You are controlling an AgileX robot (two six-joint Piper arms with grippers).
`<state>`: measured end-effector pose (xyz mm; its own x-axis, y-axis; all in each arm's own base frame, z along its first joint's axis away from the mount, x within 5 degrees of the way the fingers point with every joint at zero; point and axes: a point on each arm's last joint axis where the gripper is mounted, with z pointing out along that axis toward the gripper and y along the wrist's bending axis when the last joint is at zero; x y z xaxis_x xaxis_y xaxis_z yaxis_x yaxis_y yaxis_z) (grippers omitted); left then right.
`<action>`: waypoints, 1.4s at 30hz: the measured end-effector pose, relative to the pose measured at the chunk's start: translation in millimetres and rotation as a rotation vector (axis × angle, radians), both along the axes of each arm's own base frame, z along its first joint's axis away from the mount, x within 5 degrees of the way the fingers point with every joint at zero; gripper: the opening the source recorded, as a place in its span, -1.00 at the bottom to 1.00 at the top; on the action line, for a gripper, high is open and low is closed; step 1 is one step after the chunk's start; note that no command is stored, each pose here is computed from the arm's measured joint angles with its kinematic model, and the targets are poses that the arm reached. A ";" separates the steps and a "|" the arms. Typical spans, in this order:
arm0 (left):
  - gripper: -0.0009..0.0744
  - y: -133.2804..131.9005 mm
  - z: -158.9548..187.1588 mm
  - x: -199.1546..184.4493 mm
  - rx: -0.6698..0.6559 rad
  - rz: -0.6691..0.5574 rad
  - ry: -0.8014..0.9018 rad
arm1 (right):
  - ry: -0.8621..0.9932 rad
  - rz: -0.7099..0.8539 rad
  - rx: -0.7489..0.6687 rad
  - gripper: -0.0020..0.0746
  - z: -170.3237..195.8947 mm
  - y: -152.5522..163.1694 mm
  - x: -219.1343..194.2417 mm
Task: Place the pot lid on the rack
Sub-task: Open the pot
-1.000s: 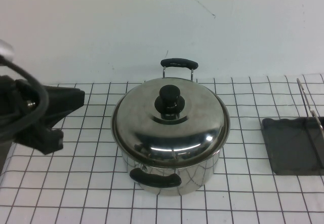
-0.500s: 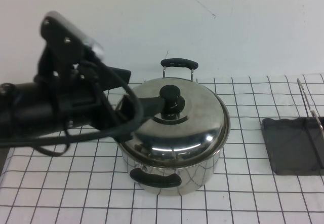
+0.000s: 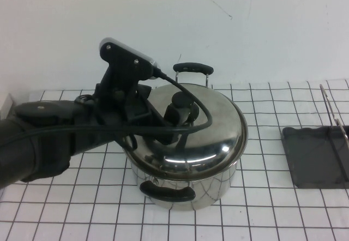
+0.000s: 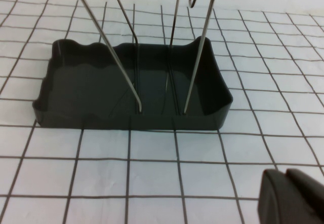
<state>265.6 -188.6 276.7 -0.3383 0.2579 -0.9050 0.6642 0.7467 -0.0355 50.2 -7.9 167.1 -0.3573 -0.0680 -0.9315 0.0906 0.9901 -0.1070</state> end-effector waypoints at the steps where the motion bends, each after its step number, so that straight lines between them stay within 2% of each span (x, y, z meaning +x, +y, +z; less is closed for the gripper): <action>1: 0.86 -2.2 -1.1 1.6 -0.004 -0.009 0.005 | 0.000 0.000 0.000 -0.96 0.0 0.0 0.0; 21: 0.83 -25.2 -19.5 20.6 -0.045 -0.076 0.088 | 0.000 0.000 0.000 -0.96 0.0 0.0 0.0; 24: 0.60 -26.3 -20.4 21.6 -0.075 -0.060 0.121 | 0.000 0.000 0.000 -0.96 0.0 0.0 0.0; 27: 0.10 -26.2 -20.3 21.8 -0.093 -0.046 0.138 | 0.000 0.000 0.000 -0.96 0.0 0.0 0.0; 35: 0.09 -30.1 -15.3 20.2 -0.101 -0.108 0.118 | 0.000 0.000 0.000 -0.96 0.0 0.0 0.0; 36: 0.07 -31.6 -13.1 19.8 -0.104 -0.128 0.109 | 0.000 0.000 0.000 -0.96 0.0 0.0 0.0; 37: -0.14 -33.4 -10.9 19.0 -0.117 -0.149 0.109 | 0.000 0.000 0.000 -0.96 0.0 0.0 0.0; 38: -0.06 -34.2 -7.6 19.1 -0.118 -0.161 0.095 | 0.000 0.000 0.000 -0.96 0.0 0.0 0.0; 42: -0.09 -34.8 14.7 14.6 -0.140 -0.204 0.021 | 0.000 0.000 0.000 -0.96 0.0 0.0 0.0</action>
<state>280.2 -223.5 291.4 -0.3112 0.1949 -0.9301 0.7987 0.5840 -0.1449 50.2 -7.9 167.1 -0.3573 -0.0680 -0.9315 0.0906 0.9901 -0.1070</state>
